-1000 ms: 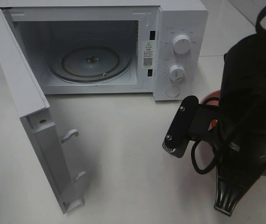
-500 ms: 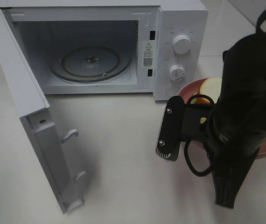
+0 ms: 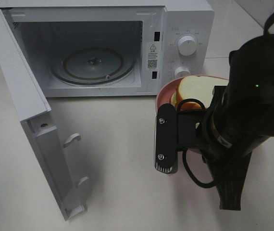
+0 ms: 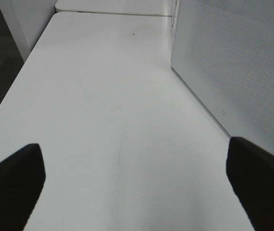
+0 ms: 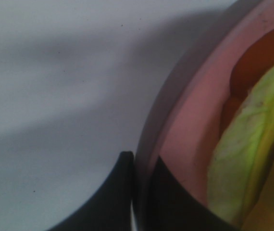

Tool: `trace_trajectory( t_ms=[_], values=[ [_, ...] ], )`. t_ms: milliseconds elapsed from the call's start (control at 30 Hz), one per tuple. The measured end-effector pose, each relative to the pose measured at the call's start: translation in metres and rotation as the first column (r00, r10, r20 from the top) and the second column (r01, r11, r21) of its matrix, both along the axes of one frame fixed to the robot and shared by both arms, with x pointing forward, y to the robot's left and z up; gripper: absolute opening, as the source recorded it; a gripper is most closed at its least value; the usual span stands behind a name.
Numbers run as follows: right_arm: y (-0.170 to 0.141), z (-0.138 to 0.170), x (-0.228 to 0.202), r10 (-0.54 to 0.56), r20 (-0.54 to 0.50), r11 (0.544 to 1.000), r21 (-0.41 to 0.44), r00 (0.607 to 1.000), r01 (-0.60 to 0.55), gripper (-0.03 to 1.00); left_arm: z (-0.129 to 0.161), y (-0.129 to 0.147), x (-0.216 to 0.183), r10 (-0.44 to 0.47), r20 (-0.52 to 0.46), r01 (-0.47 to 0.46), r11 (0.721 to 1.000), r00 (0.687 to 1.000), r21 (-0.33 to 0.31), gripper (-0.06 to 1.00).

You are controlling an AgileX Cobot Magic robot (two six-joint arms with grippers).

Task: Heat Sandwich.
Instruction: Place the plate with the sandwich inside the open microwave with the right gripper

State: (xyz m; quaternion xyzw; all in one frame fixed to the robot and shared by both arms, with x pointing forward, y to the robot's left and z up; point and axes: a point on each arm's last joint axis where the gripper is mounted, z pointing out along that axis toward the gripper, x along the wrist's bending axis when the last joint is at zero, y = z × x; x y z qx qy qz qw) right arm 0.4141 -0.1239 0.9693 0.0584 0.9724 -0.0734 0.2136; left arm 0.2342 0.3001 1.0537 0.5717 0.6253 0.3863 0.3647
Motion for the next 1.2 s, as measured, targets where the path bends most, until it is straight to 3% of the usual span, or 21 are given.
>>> trace_trajectory(
  t_ms=[333, 600, 1033, 1200],
  values=[
    [0.006, 0.000, 0.003, 0.192, 0.001, 0.981, -0.019, 0.981, -0.192, 0.04, 0.000, 0.000, 0.000, 0.000, 0.000, 0.000, 1.000, 1.000, 0.000, 0.96],
    [0.012, 0.001, 0.004, 0.347, 0.007, 0.938, -0.022, 0.938, -0.346, 0.05, 0.000, 0.000, 0.000, 0.000, 0.000, 0.000, 1.000, 1.000, 0.000, 0.96],
    [0.019, 0.002, 0.006, 0.441, 0.038, 0.897, -0.004, 0.897, -0.441, 0.04, 0.000, 0.000, 0.000, 0.000, 0.000, 0.000, 1.000, 1.000, 0.000, 0.96],
    [0.022, 0.002, 0.006, 0.521, 0.039, 0.854, -0.010, 0.853, -0.521, 0.04, 0.000, 0.000, 0.000, 0.000, 0.000, 0.000, 1.000, 1.000, 0.000, 0.96]
  ],
)
